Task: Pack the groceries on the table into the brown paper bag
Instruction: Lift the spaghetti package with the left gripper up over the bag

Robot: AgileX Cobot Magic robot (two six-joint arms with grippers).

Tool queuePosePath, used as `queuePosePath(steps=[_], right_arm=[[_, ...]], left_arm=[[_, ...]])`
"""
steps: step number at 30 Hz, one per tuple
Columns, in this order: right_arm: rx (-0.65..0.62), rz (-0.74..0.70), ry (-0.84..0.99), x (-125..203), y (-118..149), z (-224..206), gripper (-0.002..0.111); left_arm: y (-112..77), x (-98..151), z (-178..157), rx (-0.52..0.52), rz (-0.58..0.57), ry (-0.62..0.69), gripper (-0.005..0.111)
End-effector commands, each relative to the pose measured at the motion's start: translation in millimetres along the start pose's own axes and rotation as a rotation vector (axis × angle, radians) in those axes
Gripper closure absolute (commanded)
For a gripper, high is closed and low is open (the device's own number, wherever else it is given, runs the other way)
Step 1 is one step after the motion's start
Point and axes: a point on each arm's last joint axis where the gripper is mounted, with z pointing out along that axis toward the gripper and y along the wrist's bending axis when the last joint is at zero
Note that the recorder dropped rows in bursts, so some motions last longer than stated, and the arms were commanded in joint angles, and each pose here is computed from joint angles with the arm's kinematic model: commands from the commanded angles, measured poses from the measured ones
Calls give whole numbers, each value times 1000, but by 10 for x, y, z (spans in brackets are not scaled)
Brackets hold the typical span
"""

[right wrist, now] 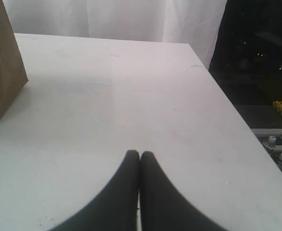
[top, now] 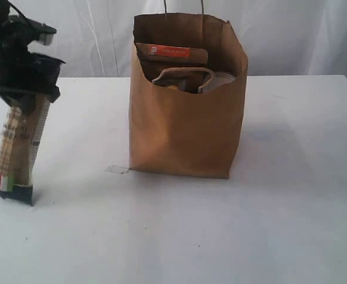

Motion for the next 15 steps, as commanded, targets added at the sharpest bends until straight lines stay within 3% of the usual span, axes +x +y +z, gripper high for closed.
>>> queuePosePath(steps=[1, 9, 12, 15], right_arm=[[3, -6, -15, -8, -1, -3, 108], [3, -6, -15, -8, -1, -3, 108], [3, -6, -15, -8, -1, -3, 108], [3, -6, -15, -8, -1, -3, 108]], left_arm=[[130, 140, -436, -90, 13, -65, 107], [237, 300, -1195, -155, -1, -353, 107], [214, 283, -1534, -85, -42, -504, 107], [137, 218, -1802, 52, -87, -657, 107]])
